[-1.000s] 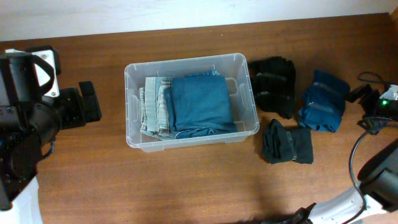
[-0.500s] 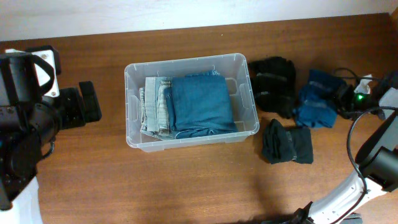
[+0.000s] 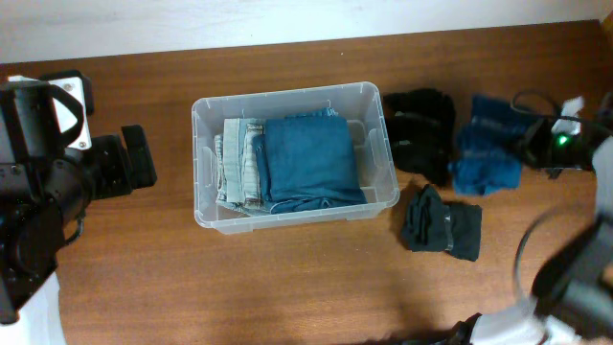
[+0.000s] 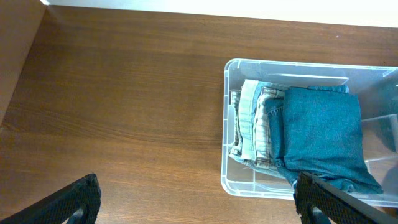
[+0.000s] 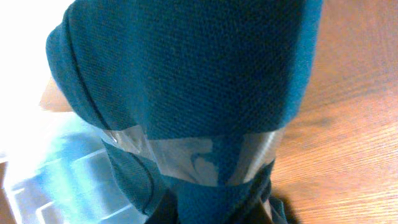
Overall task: Pack container
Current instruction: 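Carry the teal garments with the right gripper into the box's left side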
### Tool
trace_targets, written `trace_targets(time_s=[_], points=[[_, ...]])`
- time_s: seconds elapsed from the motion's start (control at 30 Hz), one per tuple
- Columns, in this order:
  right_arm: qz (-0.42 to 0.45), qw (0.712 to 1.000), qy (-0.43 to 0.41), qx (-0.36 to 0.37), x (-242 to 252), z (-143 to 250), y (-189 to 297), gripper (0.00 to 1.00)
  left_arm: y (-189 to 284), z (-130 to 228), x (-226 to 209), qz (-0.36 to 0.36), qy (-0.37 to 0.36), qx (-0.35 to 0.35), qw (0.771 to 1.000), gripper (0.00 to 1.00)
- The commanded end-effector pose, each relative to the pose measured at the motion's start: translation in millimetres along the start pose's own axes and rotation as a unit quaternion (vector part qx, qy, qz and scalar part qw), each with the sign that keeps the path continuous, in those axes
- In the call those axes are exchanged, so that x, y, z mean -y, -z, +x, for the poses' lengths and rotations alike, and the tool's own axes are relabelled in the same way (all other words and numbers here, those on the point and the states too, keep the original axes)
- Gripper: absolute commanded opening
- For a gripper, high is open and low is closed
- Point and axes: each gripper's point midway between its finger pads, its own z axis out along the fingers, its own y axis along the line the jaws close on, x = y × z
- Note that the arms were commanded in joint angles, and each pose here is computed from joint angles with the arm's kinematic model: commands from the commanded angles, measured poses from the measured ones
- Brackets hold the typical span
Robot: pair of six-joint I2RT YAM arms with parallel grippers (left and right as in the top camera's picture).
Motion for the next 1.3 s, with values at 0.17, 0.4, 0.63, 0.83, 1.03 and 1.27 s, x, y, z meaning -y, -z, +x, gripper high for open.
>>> trace_targets(time_s=[0.17, 0.4, 0.63, 0.83, 1.03, 1.27], points=[[-0.181, 0.951, 0.219, 0.119, -212, 77, 126, 0.04, 4, 0, -4, -0.007, 0.005, 0.007, 1.000, 0.99], [-0.239, 0.949, 0.202, 0.042, -305, 150, 87, 0.04, 4, 0, -4, -0.007, 0.005, 0.007, 1.000, 0.99], [-0.268, 0.946, 0.174, -0.050, -375, 213, -13, 0.04, 4, 0, -4, -0.007, 0.005, 0.007, 1.000, 0.99], [-0.216, 0.960, 0.122, -0.131, -369, 258, -117, 0.04, 4, 0, -4, -0.007, 0.005, 0.007, 1.000, 0.99], [-0.141, 0.966, 0.099, -0.194, -332, 306, -196, 0.06, 4, -1, -4, -0.007, 0.005, 0.007, 1.000, 0.99], [-0.110, 0.959, 0.149, -0.215, -307, 327, -221, 0.48, 4, 0, -4, -0.007, 0.005, 0.007, 1.000, 0.99]])
